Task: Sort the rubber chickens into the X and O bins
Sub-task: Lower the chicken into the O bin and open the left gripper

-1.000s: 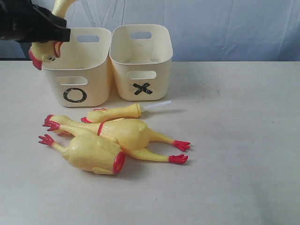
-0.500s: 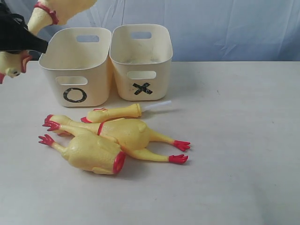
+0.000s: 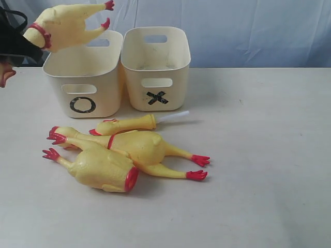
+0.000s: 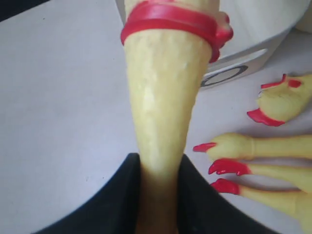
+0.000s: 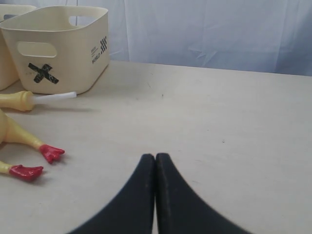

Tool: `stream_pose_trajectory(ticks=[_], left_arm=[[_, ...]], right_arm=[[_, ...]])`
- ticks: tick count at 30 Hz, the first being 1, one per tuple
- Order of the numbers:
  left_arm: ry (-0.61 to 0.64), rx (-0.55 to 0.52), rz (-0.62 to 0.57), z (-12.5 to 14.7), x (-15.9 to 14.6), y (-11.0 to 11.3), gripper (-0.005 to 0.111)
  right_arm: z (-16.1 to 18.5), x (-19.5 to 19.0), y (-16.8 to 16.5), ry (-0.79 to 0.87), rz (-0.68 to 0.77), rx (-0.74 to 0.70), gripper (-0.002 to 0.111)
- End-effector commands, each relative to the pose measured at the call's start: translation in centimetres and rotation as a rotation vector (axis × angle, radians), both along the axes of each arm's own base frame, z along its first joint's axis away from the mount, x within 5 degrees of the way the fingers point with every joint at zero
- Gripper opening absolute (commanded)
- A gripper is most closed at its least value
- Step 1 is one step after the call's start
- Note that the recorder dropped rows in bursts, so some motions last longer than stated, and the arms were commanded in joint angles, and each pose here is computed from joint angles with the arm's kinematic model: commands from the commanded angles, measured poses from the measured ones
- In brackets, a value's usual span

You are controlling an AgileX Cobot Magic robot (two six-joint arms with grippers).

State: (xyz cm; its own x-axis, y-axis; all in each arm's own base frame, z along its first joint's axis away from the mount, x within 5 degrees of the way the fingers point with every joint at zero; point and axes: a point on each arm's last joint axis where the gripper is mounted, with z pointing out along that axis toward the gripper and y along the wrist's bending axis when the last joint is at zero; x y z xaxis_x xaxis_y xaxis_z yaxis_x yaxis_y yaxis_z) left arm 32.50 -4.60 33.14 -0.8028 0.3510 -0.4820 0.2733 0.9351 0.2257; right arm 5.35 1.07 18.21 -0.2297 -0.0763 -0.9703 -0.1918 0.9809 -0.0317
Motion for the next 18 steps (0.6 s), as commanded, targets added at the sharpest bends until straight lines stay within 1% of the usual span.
stream_pose_trajectory(ticks=[1,3,6,10,16,18], left_arm=[[-0.001,0.050,0.042,0.4,0.5,0.5,0.000],[0.003,0.083,0.054,0.4,0.6,0.8,0.000],[0.018,0.101,0.061,0.5,1.1,0.8,0.000],[0.055,0.112,0.067,-0.2,2.3,0.7,0.000],[0.124,0.113,0.082,-1.1,4.1,0.2,0.000],[0.128,0.084,0.074,-1.3,4.7,-0.1,0.000]], right_arm=[[0.4,0.0,0.1,-0.025,0.017,-0.001,0.000],[0.4,-0.1,0.2,-0.025,0.032,-0.001,0.000],[0.4,-0.1,0.2,-0.025,0.041,-0.001,0.000],[0.4,-0.1,0.2,-0.025,0.041,-0.001,0.000],[0.4,-0.1,0.2,-0.025,0.041,-0.001,0.000],[0.4,-0.1,0.2,-0.025,0.041,-0.001,0.000]])
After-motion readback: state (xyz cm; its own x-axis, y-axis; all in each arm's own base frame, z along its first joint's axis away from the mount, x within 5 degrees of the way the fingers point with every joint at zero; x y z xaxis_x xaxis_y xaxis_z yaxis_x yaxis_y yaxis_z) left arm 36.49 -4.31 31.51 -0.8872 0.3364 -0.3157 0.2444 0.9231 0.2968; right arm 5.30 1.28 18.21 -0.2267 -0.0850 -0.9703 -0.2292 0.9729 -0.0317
